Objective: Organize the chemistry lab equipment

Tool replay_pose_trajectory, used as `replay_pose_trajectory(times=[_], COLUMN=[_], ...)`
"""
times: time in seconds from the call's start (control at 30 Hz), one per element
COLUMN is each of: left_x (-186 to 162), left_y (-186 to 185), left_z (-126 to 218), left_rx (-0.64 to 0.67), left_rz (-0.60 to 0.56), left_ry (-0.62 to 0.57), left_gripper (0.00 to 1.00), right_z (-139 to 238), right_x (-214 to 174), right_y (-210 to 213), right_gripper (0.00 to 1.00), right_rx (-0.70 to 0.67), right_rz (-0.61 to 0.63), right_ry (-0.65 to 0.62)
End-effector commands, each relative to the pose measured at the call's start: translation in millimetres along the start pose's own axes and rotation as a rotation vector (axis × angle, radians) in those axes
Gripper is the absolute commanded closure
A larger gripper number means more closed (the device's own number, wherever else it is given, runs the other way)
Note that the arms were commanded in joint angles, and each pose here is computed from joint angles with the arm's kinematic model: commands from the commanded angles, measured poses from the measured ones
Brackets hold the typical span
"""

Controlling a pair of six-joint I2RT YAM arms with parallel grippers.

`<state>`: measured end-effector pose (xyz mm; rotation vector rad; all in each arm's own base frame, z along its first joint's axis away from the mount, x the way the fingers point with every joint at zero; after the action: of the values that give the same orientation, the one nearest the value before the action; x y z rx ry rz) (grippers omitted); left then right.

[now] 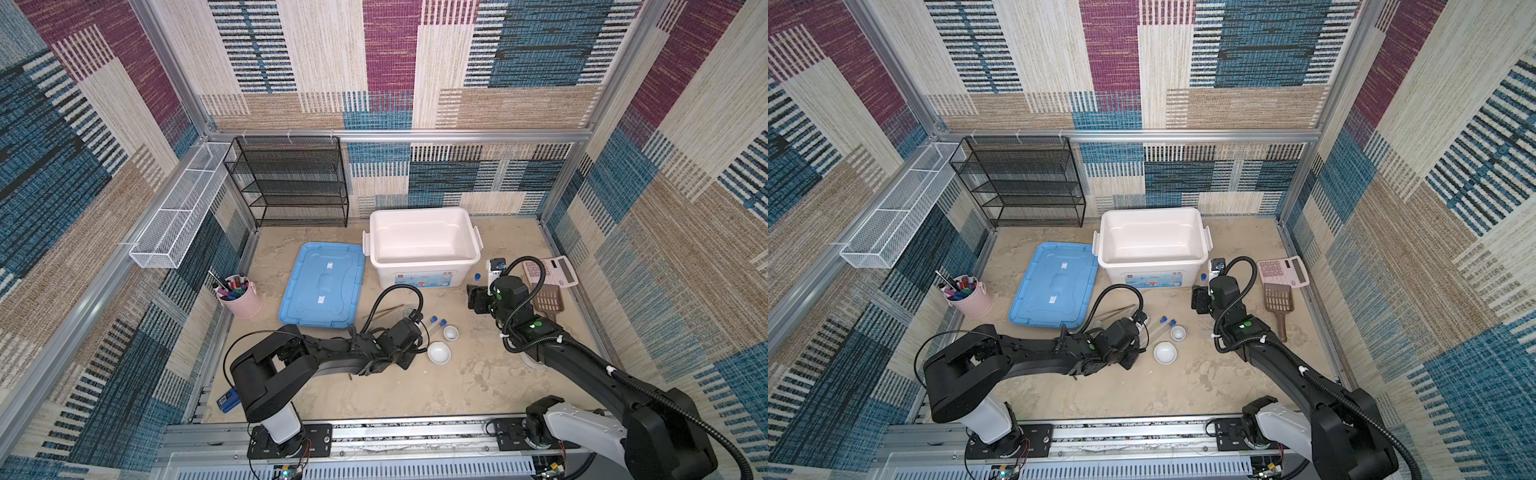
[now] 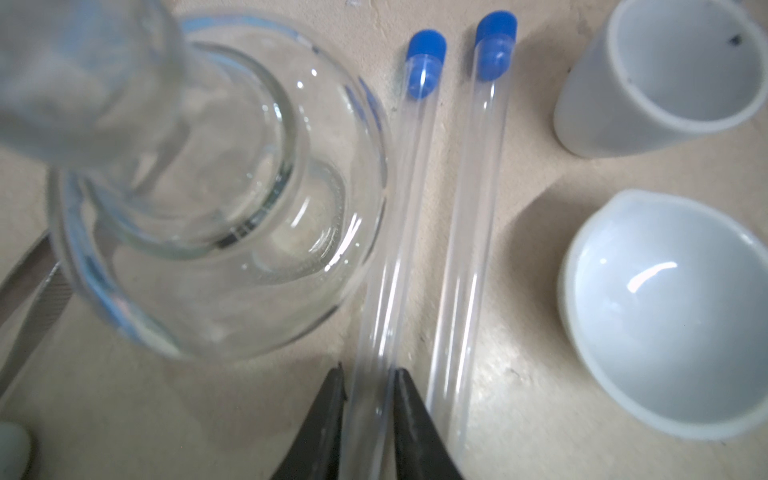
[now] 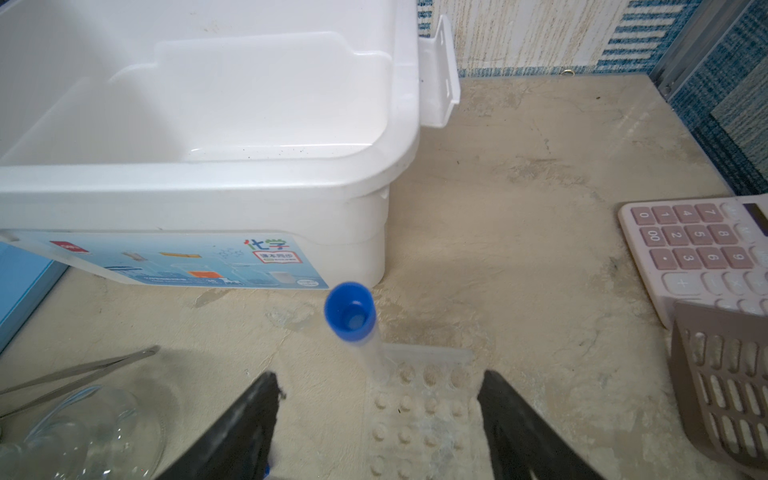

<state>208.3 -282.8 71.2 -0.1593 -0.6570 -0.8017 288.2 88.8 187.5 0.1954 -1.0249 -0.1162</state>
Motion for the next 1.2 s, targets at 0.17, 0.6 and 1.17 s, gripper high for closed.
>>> replay_pose_trajectory(times=[0.17, 0.6, 1.17], left_x=[-3.0, 8.8, 14.7], left_y=[-2.7, -6.8, -6.3], left_z=[2.9, 16.9, 42.5], left_rx=[-0.032, -0.043, -0.039], left_rz=[0.005, 0.005, 0.029], left_ry=[0.014, -0.044, -0.131], left_gripper=[0.83, 0.85, 0.86], right_z=[5.8, 23.2, 37.1], right_x=[7.4, 24.7, 28.1], right_y=[-1.0, -1.8, 12.8], right_gripper=[0.13, 0.01, 0.03], right_rx=[0.005, 0.114, 0.255], right_rz=[-0.031, -0.090, -0.108], right_ry=[-0.042, -0.081, -0.067])
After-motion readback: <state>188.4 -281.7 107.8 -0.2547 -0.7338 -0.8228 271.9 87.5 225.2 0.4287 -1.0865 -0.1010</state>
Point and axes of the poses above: each gripper's point midway between its finger pads, its own z axis back along the fingers, its own y axis along the line the jaws close on, x = y × z, the point moved 6 cm from there along z, back along the fingers, and after that the axes turned 9 degrees about -z, right-handed, at the moved point
